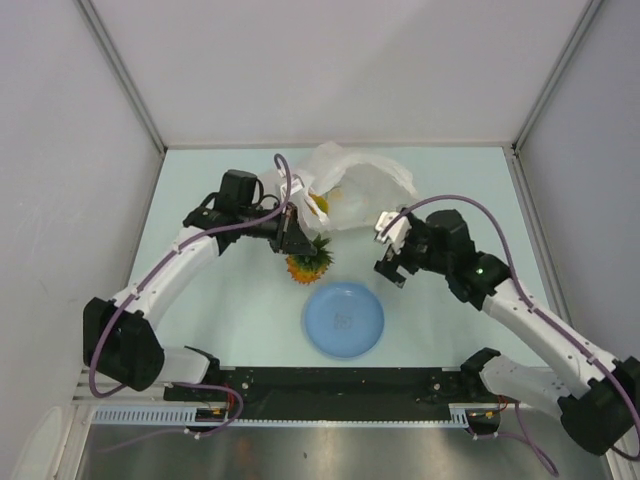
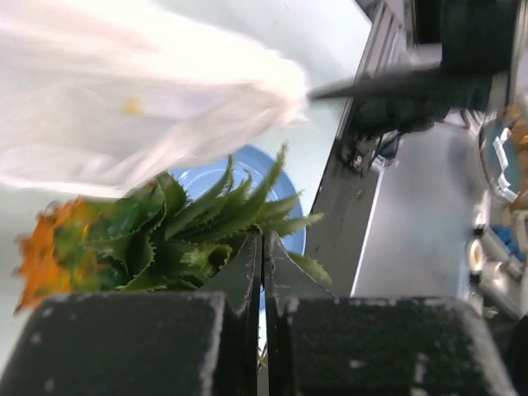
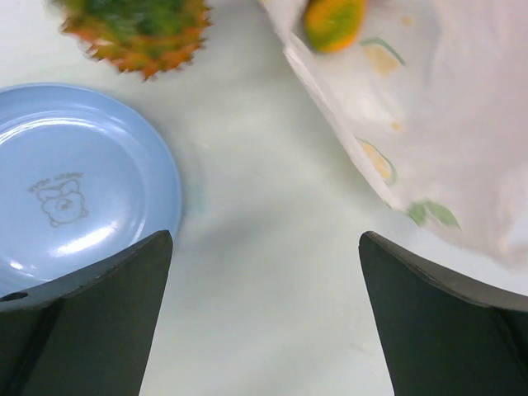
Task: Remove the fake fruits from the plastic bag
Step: Place the fake fruit on the plate, then take out the fake fruit from the plastic bag, then place the fake fruit on the plate.
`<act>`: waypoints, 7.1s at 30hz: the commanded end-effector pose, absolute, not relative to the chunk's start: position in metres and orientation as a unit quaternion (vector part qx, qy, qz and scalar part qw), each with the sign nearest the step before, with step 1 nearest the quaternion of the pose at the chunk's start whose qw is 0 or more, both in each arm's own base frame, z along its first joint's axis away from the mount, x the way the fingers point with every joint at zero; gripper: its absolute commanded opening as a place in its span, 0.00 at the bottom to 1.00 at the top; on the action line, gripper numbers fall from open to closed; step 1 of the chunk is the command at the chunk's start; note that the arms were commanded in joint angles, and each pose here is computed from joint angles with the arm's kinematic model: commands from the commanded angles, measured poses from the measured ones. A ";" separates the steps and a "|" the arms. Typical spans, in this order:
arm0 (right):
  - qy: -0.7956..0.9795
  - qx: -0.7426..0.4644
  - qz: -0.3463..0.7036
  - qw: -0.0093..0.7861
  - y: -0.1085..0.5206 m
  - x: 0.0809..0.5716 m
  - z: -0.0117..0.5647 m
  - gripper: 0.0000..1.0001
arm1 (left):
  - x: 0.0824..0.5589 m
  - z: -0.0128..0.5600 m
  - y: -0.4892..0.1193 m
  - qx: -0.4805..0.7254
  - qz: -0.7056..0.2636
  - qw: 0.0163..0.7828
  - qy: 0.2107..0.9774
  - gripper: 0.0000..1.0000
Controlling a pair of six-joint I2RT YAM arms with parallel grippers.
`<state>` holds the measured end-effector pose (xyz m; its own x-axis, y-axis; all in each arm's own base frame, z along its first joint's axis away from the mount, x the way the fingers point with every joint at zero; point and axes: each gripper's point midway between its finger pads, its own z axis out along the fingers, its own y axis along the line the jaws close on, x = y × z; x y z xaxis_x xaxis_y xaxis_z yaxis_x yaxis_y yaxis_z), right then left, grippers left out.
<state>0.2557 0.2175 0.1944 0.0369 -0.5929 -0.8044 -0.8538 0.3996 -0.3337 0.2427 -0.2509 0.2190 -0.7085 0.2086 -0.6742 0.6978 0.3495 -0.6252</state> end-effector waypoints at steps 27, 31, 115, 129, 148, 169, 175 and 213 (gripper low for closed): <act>0.797 -0.166 0.168 0.556 0.094 0.315 0.240 0.98 | 0.182 0.185 -0.255 0.610 -0.276 0.210 0.713 0.00; 0.799 -0.166 0.170 0.552 0.094 0.314 0.236 0.98 | 0.184 0.178 -0.254 0.610 -0.272 0.202 0.716 0.00; 0.816 -0.245 0.309 0.422 0.347 0.519 0.101 0.96 | 0.295 0.242 -0.191 0.217 -0.354 0.258 0.872 0.00; 0.800 -0.293 0.313 0.421 0.370 0.525 0.082 0.55 | 0.294 0.226 -0.183 0.208 -0.340 0.255 0.881 0.00; 0.788 -0.311 0.299 0.439 0.264 0.367 0.242 0.33 | 0.366 0.238 -0.197 0.185 -0.376 0.285 0.862 0.00; 0.889 -0.296 0.246 0.250 0.183 0.210 0.155 0.31 | 0.314 0.289 -0.194 0.196 -0.408 0.346 0.822 0.02; 0.894 -0.253 0.263 0.259 0.203 0.216 0.149 0.34 | 0.308 0.308 -0.180 0.218 -0.368 0.389 0.816 0.03; 0.897 -0.168 0.376 0.162 0.257 0.188 0.077 0.40 | 0.295 0.271 -0.169 0.200 -0.379 0.360 0.829 0.04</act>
